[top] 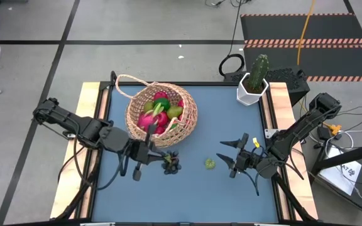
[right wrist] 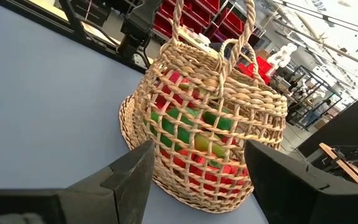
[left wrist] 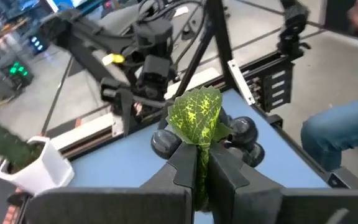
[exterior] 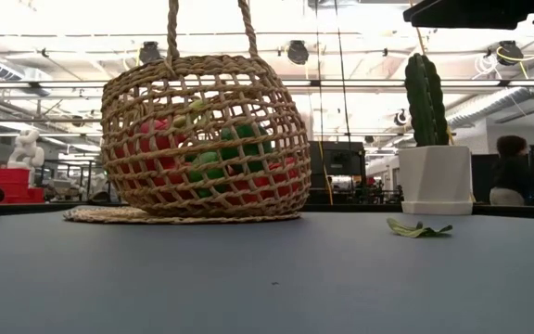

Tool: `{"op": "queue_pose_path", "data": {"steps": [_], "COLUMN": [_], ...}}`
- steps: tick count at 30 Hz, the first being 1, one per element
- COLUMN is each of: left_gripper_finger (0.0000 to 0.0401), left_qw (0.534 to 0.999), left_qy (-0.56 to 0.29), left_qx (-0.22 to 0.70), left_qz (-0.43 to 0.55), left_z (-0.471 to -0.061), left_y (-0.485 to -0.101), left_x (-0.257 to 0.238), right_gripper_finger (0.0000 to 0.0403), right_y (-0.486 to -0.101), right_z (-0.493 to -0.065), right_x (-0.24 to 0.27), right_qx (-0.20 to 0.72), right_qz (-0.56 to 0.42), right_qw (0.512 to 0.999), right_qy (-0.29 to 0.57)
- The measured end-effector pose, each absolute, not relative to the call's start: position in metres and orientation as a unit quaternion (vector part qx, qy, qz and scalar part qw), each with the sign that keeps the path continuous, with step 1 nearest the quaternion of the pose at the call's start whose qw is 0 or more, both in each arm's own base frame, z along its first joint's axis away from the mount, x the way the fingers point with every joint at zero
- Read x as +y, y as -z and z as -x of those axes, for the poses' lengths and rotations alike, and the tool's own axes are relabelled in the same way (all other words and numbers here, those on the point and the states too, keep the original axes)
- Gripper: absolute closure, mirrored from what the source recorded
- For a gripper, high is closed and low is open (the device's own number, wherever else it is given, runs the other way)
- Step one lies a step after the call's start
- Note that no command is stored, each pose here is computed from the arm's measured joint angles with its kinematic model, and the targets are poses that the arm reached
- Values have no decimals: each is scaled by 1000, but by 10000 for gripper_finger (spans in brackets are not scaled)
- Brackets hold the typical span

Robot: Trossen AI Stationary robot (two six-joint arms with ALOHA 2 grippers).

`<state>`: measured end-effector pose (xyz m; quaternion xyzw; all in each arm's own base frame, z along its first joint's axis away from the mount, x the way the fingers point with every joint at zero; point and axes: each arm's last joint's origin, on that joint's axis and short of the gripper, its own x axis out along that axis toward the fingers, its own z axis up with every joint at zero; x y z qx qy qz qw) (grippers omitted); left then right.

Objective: Build produce basket
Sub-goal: Put the black grapes into the basket

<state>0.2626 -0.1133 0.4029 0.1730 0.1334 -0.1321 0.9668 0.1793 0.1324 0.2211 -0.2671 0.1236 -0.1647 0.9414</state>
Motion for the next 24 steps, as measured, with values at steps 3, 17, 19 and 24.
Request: {"op": "queue_pose_path", "data": {"steps": [3,17,19,24], "left_gripper_finger": [382,382,382,382], "left_qw": [970,976,972,963], "left_qy": [107,-88,-112,-178], "left_qx": [141,97,93,76], "left_qz": [-167,-174,-182,-189], "left_z": [-263,-254,-251,-240], "left_y": [-402,-424,-427,-441], "left_x": [-112,-87,-81,-62], "right_gripper_finger": [160,160,160,160], "right_y": [-221,-221,-221,-221], "right_z": [-179,-179,-179,-179], "right_x": [132,132,132,132], "right_qx": [123,123,123,124], "right_qz": [266,268,268,270], "right_qw": [942,941,941,941], "right_qy": [165,164,165,164]}}
